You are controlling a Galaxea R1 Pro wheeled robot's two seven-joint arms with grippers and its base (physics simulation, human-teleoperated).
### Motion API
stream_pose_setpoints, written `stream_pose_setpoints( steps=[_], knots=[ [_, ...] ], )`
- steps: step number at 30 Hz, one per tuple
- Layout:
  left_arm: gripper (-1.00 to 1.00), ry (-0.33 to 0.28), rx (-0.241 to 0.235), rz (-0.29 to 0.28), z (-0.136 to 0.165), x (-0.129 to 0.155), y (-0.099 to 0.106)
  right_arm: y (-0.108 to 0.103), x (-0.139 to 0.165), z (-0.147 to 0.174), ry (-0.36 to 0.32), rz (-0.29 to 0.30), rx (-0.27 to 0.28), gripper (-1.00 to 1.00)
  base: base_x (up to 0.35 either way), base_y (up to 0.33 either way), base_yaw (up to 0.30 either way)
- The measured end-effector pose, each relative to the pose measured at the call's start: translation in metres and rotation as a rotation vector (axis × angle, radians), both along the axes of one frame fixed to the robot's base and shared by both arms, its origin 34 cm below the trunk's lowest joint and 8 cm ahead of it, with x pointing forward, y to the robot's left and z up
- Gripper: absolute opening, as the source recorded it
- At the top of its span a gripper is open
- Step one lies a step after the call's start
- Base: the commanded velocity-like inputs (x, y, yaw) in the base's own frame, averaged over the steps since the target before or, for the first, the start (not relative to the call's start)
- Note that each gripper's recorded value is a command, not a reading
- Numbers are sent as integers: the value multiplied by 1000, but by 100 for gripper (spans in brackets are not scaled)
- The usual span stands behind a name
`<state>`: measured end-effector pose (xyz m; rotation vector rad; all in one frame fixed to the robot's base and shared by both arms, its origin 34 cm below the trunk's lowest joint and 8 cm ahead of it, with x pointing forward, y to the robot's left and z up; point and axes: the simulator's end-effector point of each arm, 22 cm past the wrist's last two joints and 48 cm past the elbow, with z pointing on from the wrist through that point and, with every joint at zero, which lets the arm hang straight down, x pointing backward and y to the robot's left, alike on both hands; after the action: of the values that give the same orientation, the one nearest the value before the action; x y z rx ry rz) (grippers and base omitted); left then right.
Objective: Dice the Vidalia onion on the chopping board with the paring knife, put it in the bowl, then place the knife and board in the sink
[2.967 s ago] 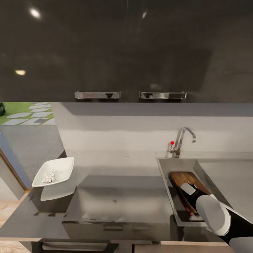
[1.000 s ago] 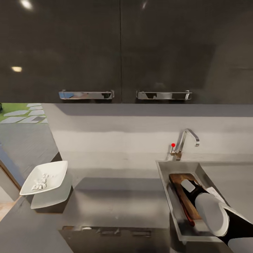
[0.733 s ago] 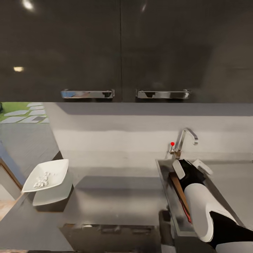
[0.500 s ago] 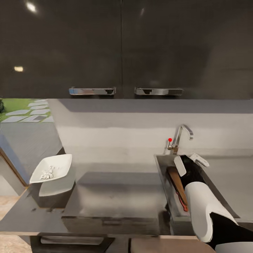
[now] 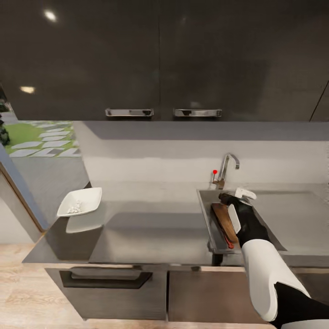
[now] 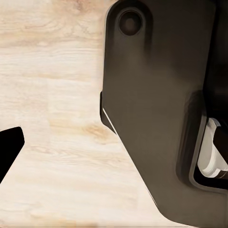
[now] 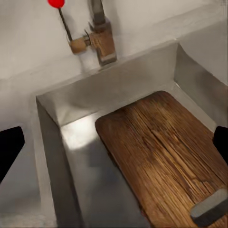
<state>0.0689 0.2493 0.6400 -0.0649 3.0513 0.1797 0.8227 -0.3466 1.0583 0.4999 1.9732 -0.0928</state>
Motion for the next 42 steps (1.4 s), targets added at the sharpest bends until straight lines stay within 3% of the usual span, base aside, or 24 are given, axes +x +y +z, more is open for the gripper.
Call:
stream_pose_setpoints(
  steps=[3, 7, 15, 24, 28, 36, 38, 42],
  knots=[
    [100, 0, 0, 0, 0, 0, 0, 11, -4, 1, -29, 96, -73, 100, -346, 0, 0],
    [100, 0, 1, 1, 0, 0, 0, 22, -23, 7, -88, 152, -140, 100, -346, 0, 0],
    [100, 0, 1, 1, 0, 0, 0, 27, -89, 4, -158, 220, -183, 100, -346, 0, 0],
    [100, -1, 1, 1, 0, 1, 0, 28, -125, -30, -132, 235, -210, 100, -346, 0, 0],
    [100, -2, 2, 2, 0, 1, 1, 39, -141, -49, -116, 245, -208, 100, -346, 0, 0],
    [100, -6, 5, 2, 0, 3, 2, 50, -166, -83, -61, 292, -266, 100, -296, -39, 0],
    [100, -13, 15, 0, 1, 6, 9, 61, -173, -109, -16, 330, -243, 100, -74, -119, 0],
    [100, -21, 48, -10, 1, 11, 33, 101, -202, -190, 75, 431, -191, 100, -17, -127, 0]
  ],
)
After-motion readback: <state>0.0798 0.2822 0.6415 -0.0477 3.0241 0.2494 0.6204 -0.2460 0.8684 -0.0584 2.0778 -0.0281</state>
